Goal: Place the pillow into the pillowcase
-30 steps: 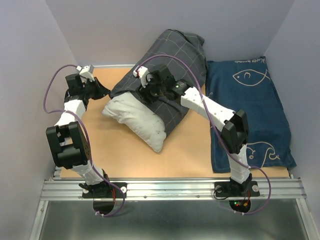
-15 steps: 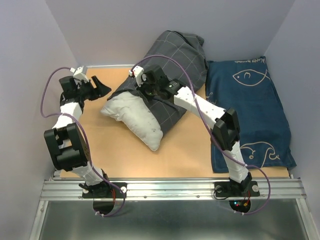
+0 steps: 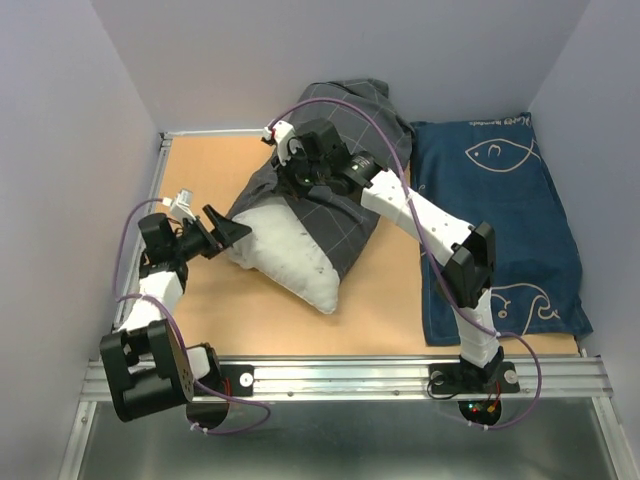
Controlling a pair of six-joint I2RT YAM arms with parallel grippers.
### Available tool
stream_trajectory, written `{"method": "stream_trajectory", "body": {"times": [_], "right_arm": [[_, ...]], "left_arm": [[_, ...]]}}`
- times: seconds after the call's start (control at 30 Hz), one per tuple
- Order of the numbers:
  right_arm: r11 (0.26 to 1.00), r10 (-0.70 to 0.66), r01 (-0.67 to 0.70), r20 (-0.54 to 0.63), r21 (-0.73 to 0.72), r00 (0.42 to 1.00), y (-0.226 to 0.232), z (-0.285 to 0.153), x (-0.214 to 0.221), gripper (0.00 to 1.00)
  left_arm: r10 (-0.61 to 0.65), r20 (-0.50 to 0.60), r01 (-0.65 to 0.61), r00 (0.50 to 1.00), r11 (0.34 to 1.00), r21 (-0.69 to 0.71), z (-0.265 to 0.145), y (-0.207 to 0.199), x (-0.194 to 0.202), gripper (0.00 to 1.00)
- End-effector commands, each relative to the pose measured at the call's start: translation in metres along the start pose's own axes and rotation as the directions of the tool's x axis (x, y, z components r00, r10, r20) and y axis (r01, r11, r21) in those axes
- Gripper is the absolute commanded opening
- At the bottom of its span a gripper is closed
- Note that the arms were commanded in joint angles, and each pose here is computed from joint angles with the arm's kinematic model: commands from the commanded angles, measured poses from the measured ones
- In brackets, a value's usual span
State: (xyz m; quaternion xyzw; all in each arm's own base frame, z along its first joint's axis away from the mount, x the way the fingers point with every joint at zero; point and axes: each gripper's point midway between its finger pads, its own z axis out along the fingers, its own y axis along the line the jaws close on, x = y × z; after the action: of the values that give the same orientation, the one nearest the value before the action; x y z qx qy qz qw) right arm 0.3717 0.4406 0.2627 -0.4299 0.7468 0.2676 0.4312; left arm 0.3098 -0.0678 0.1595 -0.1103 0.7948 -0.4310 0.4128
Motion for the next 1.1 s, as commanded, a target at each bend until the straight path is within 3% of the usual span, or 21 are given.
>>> {"method": "stream_trajectory", "body": {"times": [0.0, 0.23, 0.3, 0.37, 0.43, 0.53, 0.73, 0.9, 1.0, 1.03, 1.07], "right_arm": [[1.0, -0.016, 0.017, 0.042, -0.005, 0.999, 0.008, -0.006, -0.015, 0.01], [0.998, -0.008, 0.011, 0.05, -0.068, 0.999, 0.021, -0.011, -0.018, 0.01], [0.995, 0.002, 0.003, 0.042, -0.102, 0.999, 0.028, -0.012, -0.014, 0.01], [0.995, 0.012, -0.009, 0.035, -0.103, 0.999, 0.029, -0.015, -0.012, 0.0], [0.994, 0.017, -0.014, 0.023, -0.105, 1.0, 0.03, -0.015, -0.007, 0.01], [0.993, 0.039, -0.037, 0.014, -0.108, 0.999, 0.03, -0.013, -0.004, 0.01], [0.988, 0.067, -0.064, 0.02, -0.14, 0.998, 0.037, -0.013, -0.008, 0.01], [0.977, 0.097, -0.092, 0.019, -0.19, 0.995, 0.046, -0.015, -0.01, 0.01], [0.961, 0.113, -0.107, 0.012, -0.255, 0.993, 0.058, -0.018, -0.011, 0.0], [0.95, 0.139, -0.135, -0.005, -0.281, 0.99, 0.065, -0.019, -0.007, 0.01], [0.94, 0.147, -0.142, -0.009, -0.31, 0.989, 0.07, -0.022, -0.007, 0.0]], "left_arm": [[-0.007, 0.026, 0.005, 1.0, 0.998, 0.069, 0.018, -0.018, -0.002, 0.99], [-0.139, -0.026, 0.14, 0.99, 0.99, 0.027, 0.032, -0.009, 0.017, 0.96], [-0.176, -0.034, 0.177, 0.984, 0.984, 0.031, 0.021, -0.009, 0.017, 0.92], [-0.107, -0.029, 0.108, 0.994, 0.994, 0.023, 0.004, -0.015, 0.011, 0.92], [-0.101, -0.014, 0.101, 0.995, 0.995, -0.014, -0.012, -0.013, 0.009, 0.98], [-0.196, -0.079, 0.188, 0.977, 0.977, -0.097, -0.032, -0.014, 0.03, 0.99], [-0.3, -0.109, 0.274, 0.948, 0.94, -0.202, -0.041, -0.005, 0.06, 0.99], [-0.416, -0.133, 0.386, 0.9, 0.9, -0.203, -0.018, 0.009, 0.083, 0.99], [-0.367, -0.093, 0.357, 0.926, 0.928, -0.104, 0.015, -0.011, 0.074, 0.99], [-0.307, -0.039, 0.306, 0.951, 0.952, -0.013, 0.025, -0.025, 0.056, 0.99], [-0.371, -0.041, 0.372, 0.928, 0.928, 0.0, 0.037, -0.028, 0.057, 0.99]]}}
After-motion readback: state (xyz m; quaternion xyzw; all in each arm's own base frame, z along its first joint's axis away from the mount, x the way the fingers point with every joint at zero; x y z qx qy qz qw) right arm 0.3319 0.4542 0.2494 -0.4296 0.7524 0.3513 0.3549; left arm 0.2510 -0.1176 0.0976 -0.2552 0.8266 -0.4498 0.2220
